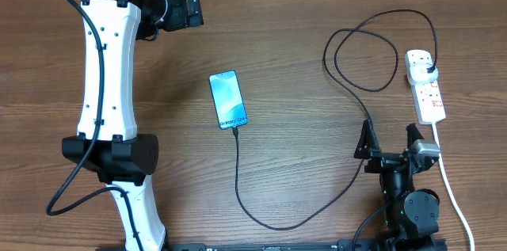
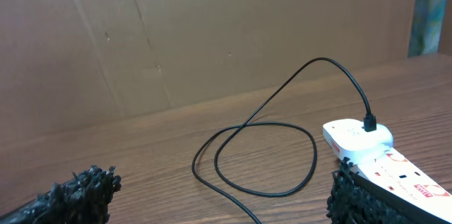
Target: Plug charger to phone and switch on socket
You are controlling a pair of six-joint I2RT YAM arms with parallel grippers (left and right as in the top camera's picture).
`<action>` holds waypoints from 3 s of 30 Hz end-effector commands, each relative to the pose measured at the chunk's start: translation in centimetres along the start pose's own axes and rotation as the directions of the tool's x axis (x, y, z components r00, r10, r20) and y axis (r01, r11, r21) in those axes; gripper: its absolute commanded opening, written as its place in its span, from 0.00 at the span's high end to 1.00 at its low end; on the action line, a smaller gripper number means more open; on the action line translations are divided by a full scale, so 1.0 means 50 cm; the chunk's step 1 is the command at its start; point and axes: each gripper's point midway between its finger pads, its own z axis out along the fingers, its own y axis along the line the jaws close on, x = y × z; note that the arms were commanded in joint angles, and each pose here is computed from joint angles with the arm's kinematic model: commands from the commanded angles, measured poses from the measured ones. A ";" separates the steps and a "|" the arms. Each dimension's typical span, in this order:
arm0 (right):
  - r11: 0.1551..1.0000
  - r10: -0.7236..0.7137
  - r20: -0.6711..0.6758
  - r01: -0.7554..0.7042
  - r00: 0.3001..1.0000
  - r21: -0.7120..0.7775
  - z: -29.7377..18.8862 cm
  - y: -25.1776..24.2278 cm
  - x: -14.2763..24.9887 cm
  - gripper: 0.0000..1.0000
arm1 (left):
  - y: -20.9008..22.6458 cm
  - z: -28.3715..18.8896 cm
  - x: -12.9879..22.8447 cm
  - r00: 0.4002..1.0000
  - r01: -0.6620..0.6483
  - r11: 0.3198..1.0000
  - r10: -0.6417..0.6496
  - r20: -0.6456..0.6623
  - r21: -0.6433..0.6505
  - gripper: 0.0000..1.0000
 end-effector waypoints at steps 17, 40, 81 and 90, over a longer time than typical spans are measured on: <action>1.000 -0.009 0.007 0.009 1.000 -0.009 0.000 0.003 0.002 0.00 | -0.005 -0.028 -0.006 0.999 -0.014 1.000 0.014 0.040 0.006 0.01; 1.000 -0.009 0.006 0.009 1.000 -0.009 0.000 0.003 0.002 0.00 | -0.005 -0.028 -0.006 0.999 -0.014 1.000 0.014 0.040 0.006 0.00; 1.000 -0.010 0.007 0.010 1.000 -0.009 0.000 0.003 0.002 0.00 | -0.011 -0.044 -0.059 0.986 -0.044 0.999 0.043 0.161 0.002 0.00; 1.000 -0.010 0.007 0.010 1.000 -0.009 0.000 0.003 0.002 0.00 | -0.059 -0.119 -0.098 0.871 -0.309 0.950 0.268 0.413 0.036 0.00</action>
